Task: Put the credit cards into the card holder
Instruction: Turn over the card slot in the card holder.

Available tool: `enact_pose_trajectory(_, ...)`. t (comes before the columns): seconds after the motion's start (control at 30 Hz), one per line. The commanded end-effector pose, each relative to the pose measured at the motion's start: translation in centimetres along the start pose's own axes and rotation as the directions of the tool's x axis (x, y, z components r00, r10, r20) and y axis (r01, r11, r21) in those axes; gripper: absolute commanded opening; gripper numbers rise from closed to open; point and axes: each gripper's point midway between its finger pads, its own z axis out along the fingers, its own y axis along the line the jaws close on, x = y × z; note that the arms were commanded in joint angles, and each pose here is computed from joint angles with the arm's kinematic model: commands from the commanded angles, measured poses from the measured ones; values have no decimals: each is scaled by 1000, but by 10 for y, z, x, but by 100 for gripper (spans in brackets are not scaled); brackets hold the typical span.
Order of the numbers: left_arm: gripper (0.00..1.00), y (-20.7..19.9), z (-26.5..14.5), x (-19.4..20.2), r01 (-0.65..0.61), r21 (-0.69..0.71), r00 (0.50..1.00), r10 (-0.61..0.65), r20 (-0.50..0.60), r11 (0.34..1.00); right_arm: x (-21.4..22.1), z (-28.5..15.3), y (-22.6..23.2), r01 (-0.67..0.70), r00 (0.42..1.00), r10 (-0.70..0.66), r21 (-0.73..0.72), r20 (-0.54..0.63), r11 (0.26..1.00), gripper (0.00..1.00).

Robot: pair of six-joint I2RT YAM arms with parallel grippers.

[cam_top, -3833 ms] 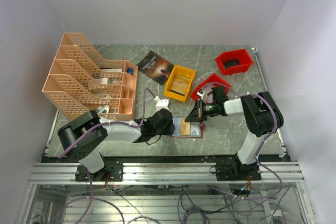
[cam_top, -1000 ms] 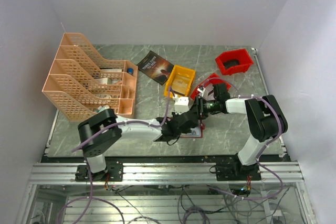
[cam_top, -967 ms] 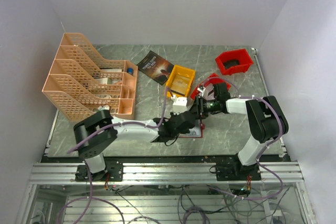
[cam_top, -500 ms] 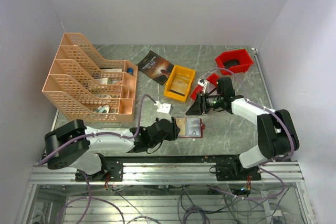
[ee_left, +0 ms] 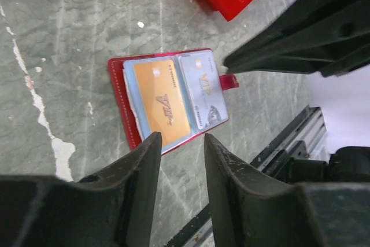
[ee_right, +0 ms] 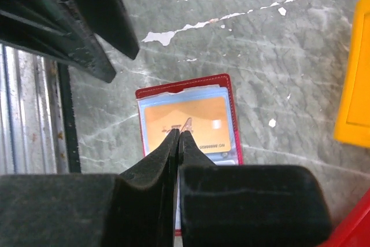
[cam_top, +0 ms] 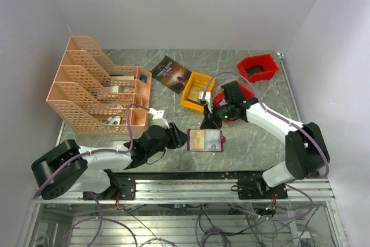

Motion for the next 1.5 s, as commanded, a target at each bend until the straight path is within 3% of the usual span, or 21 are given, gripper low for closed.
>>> enact_pose_trajectory(0.0, 43, -17, -2, -8, 53, 80, 998, -54, 12, 995, 16, 9, -8, 24, 990, -25, -10, -136, 1000, 0)
enact_pose_trajectory(0.17, 36, -8, 3, 2, 67, 68, 998, -66, -14, 995, 35, 17, -14, -8, 980, 11, 12, -196, 1000, 0)
enact_pose_trajectory(1.03, 35, 5, 28, 17, 46, 27, 996, -44, -79, 999, 86, 37, -20, -85, 920, 94, 40, -381, 996, 0)
enact_pose_trajectory(1.47, 32, -1, 36, 18, 56, 53, 994, -51, -94, 997, 90, 40, -25, -88, 908, 100, 47, -407, 995, 0)
